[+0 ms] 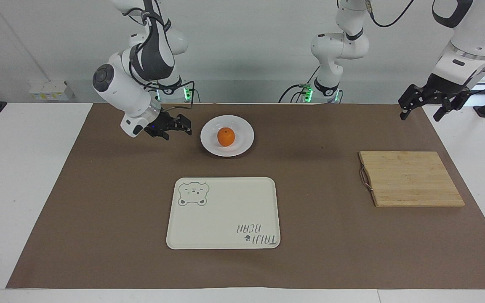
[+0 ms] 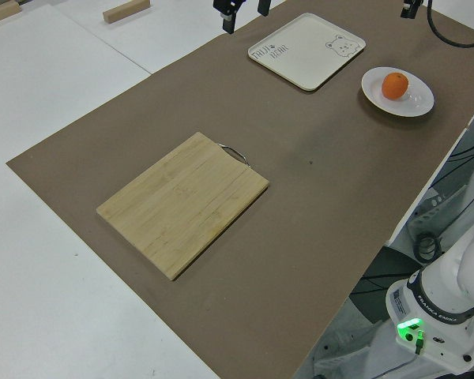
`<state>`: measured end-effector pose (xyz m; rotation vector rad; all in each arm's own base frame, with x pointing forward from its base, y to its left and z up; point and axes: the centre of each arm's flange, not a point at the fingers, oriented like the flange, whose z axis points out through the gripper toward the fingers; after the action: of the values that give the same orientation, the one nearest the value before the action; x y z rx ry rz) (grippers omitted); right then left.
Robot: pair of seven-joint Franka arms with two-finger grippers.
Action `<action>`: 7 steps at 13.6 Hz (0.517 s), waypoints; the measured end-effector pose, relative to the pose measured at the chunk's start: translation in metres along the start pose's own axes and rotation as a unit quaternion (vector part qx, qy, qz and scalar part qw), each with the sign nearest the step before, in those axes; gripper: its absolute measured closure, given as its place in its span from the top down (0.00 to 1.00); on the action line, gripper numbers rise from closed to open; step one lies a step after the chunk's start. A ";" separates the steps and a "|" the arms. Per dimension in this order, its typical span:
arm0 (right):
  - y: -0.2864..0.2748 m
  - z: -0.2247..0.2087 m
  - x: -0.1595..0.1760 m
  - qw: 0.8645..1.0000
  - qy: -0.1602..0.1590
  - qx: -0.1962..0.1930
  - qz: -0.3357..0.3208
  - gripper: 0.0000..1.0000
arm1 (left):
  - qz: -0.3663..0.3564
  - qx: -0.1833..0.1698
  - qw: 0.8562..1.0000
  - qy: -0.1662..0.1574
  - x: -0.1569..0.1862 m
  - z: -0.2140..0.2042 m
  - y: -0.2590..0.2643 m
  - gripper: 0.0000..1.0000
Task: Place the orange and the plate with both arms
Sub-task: 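Grasp the white plate rim with the right gripper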
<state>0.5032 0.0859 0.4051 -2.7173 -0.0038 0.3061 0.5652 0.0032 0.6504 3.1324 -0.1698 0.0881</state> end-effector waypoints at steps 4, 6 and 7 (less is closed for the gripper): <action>0.020 0.061 -0.017 0.998 -0.020 0.048 -0.034 1.00 | 0.015 -0.002 1.000 -0.008 -0.006 0.004 0.000 1.00; 0.023 0.082 -0.025 0.997 -0.024 0.070 -0.035 1.00 | 0.018 -0.003 1.000 -0.010 -0.011 0.004 0.000 1.00; 0.025 0.091 -0.028 0.996 -0.023 0.086 -0.030 1.00 | 0.019 -0.004 1.000 -0.010 -0.012 0.004 0.000 1.00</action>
<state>0.4558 0.0979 0.3198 -2.5334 -0.0678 0.3345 0.5537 0.0042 0.6454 3.1245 -0.2284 0.0562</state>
